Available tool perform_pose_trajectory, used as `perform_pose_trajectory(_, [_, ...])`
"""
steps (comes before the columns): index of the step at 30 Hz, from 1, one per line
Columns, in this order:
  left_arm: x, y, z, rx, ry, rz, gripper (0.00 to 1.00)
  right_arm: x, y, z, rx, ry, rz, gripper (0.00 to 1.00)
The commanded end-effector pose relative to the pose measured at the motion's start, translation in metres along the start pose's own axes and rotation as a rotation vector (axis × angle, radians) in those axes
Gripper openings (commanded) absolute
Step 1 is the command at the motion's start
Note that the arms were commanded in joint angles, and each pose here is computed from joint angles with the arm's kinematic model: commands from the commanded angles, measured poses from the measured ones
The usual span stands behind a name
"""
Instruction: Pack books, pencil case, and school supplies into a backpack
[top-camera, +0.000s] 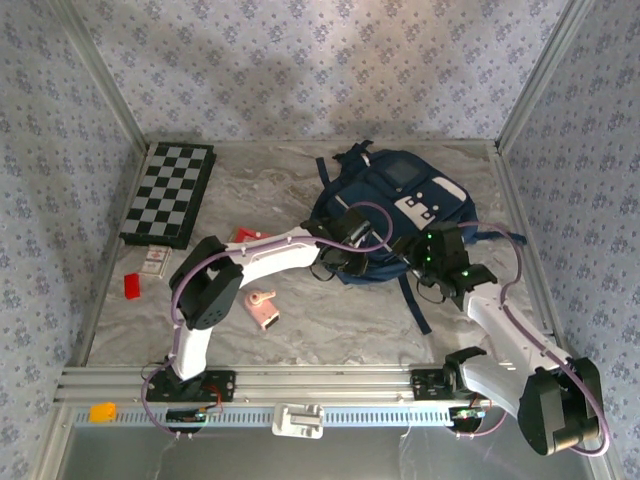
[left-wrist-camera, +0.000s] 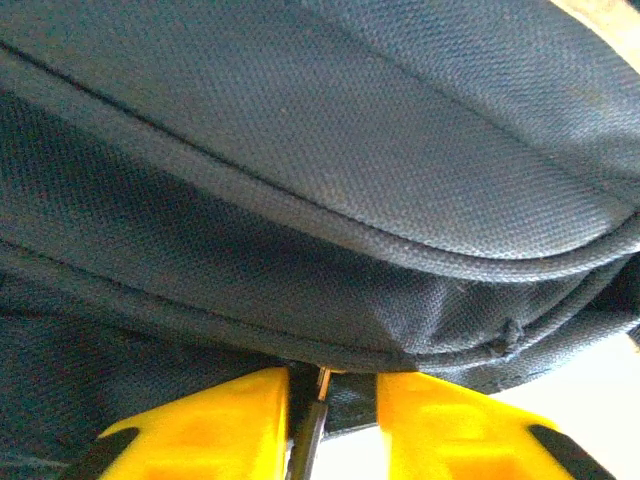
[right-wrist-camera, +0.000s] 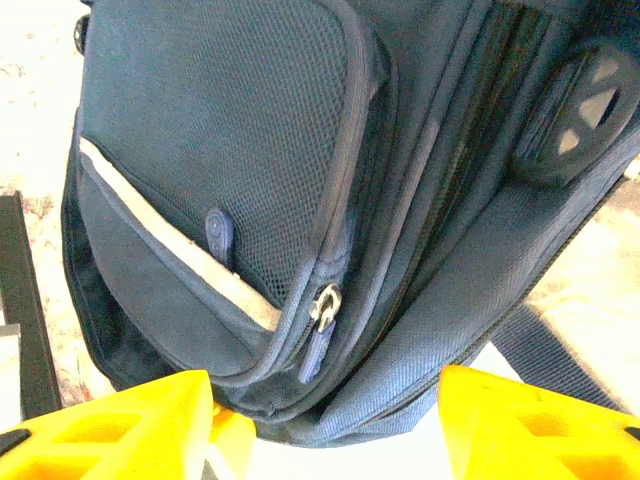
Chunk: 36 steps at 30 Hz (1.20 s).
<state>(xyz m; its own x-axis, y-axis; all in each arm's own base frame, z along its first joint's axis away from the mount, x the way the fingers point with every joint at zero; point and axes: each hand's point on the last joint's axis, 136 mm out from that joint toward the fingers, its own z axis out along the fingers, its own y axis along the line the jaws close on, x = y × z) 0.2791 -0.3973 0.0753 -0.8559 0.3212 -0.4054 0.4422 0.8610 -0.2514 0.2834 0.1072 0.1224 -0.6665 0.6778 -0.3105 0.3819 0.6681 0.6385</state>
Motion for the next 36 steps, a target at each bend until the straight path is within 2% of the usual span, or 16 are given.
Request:
perform_pose_trajectory(1, [0.000, 0.010, 0.013, -0.031, 0.002, 0.008, 0.16, 0.003, 0.002, 0.003, 0.021, 0.000, 0.027, 0.62])
perform_pose_trajectory(5, [0.001, 0.008, 0.008, -0.022, 0.011, 0.032, 0.11, 0.008, 0.009, 0.010, 0.004, 0.010, 0.083, 0.63])
perform_pose_trajectory(10, [0.012, 0.021, 0.010, -0.075, 0.048, 0.055, 0.19, 0.005, 0.021, 0.020, 0.001, 0.012, 0.109, 0.65])
perform_pose_trajectory(13, [0.018, 0.025, 0.016, -0.095, 0.068, 0.057, 0.19, 0.003, 0.023, 0.025, 0.008, -0.004, 0.114, 0.65])
perform_pose_trajectory(17, [0.018, 0.016, 0.020, -0.063, 0.074, 0.073, 0.09, 0.001, 0.022, 0.029, 0.016, -0.033, 0.135, 0.65])
perform_pose_trajectory(20, [0.008, 0.013, 0.010, -0.062, 0.057, 0.088, 0.00, 0.000, 0.018, 0.037, 0.025, -0.039, 0.151, 0.65])
perform_pose_trajectory(24, [-0.005, 0.010, -0.014, -0.065, 0.013, 0.087, 0.00, -0.001, 0.017, 0.049, 0.028, -0.016, 0.139, 0.61])
perform_pose_trajectory(27, [0.000, 0.014, -0.025, -0.064, -0.024, 0.087, 0.00, -0.005, 0.010, 0.055, 0.052, -0.016, 0.128, 0.60])
perform_pose_trajectory(29, [0.011, 0.014, -0.026, -0.043, -0.043, 0.054, 0.00, -0.012, 0.008, 0.058, 0.058, -0.018, 0.116, 0.54])
perform_pose_trajectory(31, [0.016, 0.007, -0.030, -0.001, -0.052, 0.060, 0.00, -0.021, 0.004, 0.057, 0.078, -0.030, 0.089, 0.43])
perform_pose_trajectory(36, [0.025, -0.014, -0.043, -0.009, -0.031, 0.096, 0.00, -0.047, -0.006, 0.047, 0.099, -0.054, 0.068, 0.20])
